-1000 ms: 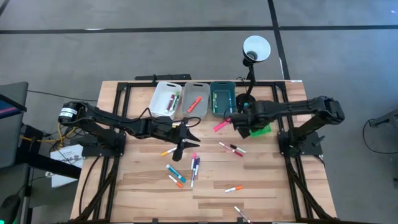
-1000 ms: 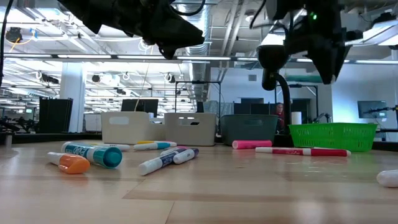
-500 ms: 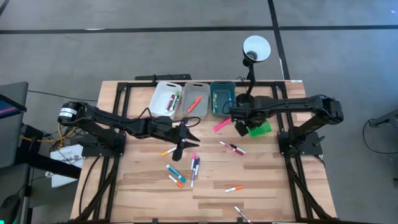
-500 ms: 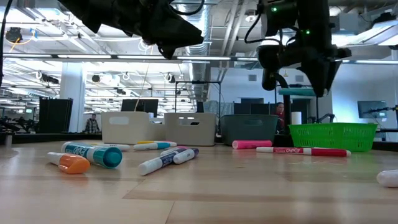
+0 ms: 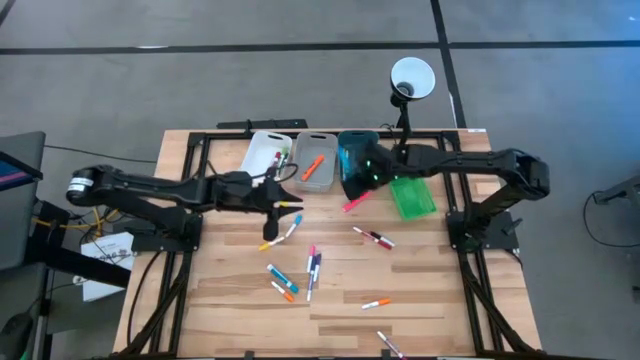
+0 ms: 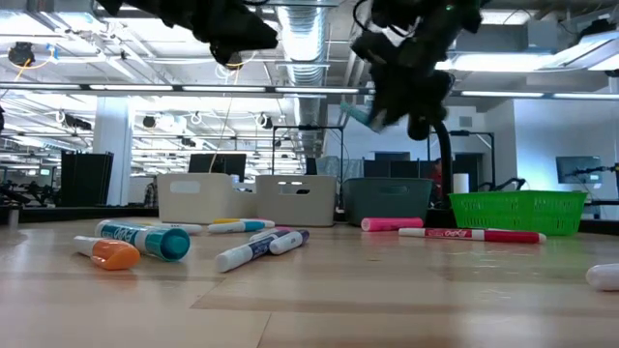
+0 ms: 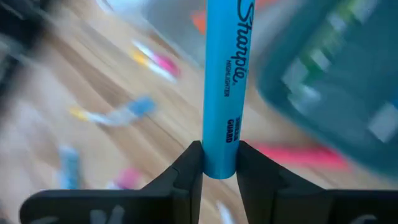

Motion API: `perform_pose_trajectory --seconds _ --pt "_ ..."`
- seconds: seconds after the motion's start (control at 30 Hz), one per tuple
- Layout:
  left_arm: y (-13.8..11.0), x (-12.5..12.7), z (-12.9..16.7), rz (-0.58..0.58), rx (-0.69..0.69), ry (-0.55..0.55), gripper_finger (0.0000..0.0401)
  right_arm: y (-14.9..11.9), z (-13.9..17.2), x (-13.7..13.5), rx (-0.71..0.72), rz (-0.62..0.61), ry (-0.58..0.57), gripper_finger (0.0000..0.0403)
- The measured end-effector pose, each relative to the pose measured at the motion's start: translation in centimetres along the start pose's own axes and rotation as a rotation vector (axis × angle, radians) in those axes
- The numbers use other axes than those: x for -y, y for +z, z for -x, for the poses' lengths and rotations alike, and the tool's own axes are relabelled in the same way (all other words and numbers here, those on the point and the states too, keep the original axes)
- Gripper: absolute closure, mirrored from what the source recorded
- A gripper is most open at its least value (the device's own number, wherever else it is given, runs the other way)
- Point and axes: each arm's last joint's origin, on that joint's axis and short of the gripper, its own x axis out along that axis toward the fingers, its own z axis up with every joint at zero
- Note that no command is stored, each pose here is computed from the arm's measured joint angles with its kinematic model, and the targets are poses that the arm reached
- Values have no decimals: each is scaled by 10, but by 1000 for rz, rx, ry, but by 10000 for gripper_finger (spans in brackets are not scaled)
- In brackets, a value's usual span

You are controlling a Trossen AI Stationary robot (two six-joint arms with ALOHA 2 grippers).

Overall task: Pick & Place Markers
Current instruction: Put the blue highlighter pen into the gray bin

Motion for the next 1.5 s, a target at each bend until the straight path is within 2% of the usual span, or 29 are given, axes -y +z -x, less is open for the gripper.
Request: perform_pose_trajectory --seconds 0.1,0.27,0.4,0.53,0.67,0.83,1.03,1.17,1.5 --pt "4 -1 5 2 20 1 311 18 2 4 79 -34 88 331" --pt "4 -1 6 -23 19 0 311 30 3 16 125 -71 86 331" --pt "3 -5 5 -27 9 66 311 29 3 10 138 3 108 331" --pt "1 -12 5 -20 -5 119 311 30 4 3 177 26 149 331" --pt "1 -16 5 -9 -5 132 311 35 -19 9 194 -24 90 331" --pt "1 -18 5 -4 -5 142 311 48 -58 15 229 -40 111 331" --pt "1 -17 5 -4 -5 141 311 62 -90 22 186 43 47 331" --pt "1 -17 5 -4 -6 141 311 68 -107 22 140 144 18 331" --pt "0 -17 5 -5 -17 140 311 83 -131 20 30 169 -61 307"
